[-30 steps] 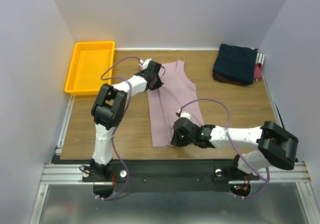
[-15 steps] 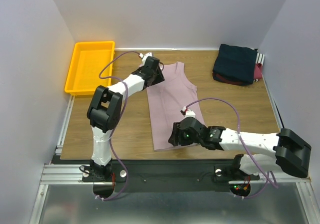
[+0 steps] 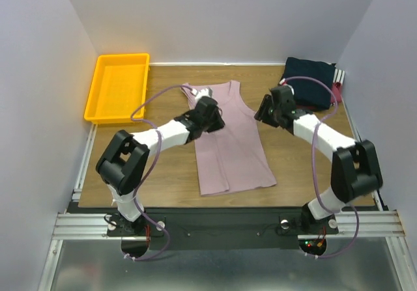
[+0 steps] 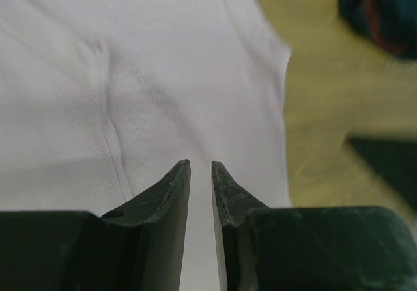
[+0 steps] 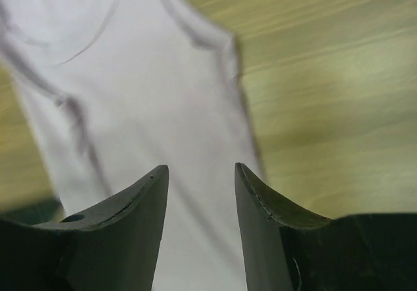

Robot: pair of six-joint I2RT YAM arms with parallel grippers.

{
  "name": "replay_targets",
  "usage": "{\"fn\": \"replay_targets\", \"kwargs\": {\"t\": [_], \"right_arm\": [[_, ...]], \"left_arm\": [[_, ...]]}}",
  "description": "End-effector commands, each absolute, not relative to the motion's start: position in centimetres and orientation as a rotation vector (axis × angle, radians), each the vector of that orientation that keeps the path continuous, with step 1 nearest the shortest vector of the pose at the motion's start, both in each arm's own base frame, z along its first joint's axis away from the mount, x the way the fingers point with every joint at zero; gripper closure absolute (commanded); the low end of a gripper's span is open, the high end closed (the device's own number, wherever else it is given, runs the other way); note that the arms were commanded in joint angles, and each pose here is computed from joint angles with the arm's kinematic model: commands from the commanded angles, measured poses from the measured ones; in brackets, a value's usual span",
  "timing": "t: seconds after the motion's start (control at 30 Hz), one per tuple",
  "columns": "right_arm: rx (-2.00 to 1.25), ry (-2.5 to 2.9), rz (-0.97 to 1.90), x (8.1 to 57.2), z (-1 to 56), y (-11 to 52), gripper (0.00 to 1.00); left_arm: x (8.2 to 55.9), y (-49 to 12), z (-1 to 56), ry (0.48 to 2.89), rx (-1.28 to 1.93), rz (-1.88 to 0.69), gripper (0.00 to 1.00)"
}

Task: Fold and stack the tank tops
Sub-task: Fold the tank top

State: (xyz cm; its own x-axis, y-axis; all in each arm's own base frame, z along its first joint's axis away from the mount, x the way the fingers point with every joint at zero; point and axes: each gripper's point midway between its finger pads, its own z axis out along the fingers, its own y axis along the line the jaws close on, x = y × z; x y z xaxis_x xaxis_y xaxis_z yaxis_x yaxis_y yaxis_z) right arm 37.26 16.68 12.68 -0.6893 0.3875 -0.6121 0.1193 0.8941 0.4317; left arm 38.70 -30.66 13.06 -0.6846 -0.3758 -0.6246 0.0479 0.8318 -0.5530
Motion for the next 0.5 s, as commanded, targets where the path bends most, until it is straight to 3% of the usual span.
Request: {"fn": "replay_targets", "kwargs": {"t": [0.0,0.23,0.47], "right_arm": [[0.291,2.315,0.425,41.9,13.0,15.1,0.49],[0.255,2.361,0.297,46.3,9.4,14.3,0.49],[0.247,2.422,0.234,47.3,5.7,14.1,0.51]], "left_arm": [[33.4,-34.6,10.3,2.302,-0.141,-0.743,0.69],[27.3,-36.7,5.9,2.410,0.001,-0.669,0.72],[24.5,-35.5,3.2,2.498,0.081,-0.476,0.72]]}}
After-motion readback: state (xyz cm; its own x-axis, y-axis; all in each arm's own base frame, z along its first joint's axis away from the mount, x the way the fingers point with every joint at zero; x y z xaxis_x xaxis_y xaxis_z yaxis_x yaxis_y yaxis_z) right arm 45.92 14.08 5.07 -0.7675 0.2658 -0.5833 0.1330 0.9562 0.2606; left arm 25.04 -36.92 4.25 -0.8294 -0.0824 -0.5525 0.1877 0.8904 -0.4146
